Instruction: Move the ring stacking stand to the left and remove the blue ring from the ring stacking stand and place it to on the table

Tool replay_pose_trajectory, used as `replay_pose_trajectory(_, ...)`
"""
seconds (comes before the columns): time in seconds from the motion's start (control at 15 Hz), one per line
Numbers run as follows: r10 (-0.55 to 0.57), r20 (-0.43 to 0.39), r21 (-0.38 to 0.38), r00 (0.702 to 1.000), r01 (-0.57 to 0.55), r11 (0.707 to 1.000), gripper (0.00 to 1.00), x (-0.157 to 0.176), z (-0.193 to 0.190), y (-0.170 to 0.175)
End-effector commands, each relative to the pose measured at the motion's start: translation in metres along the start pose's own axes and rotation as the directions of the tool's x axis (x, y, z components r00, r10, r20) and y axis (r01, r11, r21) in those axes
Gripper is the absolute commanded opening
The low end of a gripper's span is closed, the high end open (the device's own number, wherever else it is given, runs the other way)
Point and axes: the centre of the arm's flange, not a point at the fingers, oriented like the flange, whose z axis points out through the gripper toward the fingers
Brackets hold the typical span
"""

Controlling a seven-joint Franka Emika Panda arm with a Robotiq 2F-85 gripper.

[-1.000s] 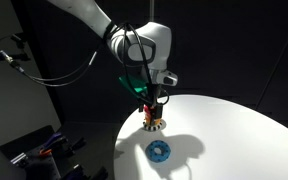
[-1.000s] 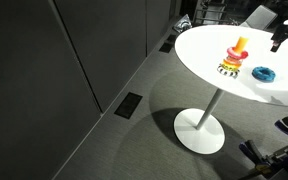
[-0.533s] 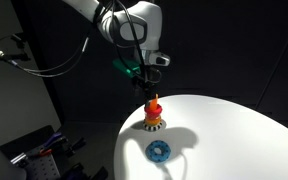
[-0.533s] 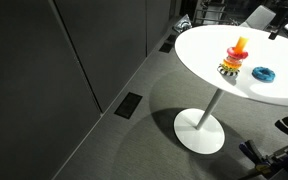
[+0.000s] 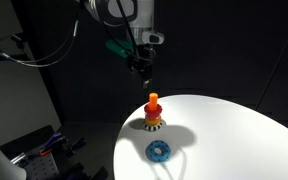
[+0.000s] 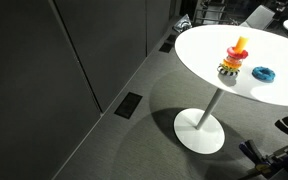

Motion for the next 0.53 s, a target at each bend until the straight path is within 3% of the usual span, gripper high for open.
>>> replay_pose_trajectory(0.0,-0.012,-0.025,0.02,1.0,0.012,1.0,1.0,-0.015,-0.02,-0.008)
replay_pose_trajectory(0.47,-0.013,-0.021,0.004,1.0,0.013,1.0,1.0,-0.01,-0.013,-0.007)
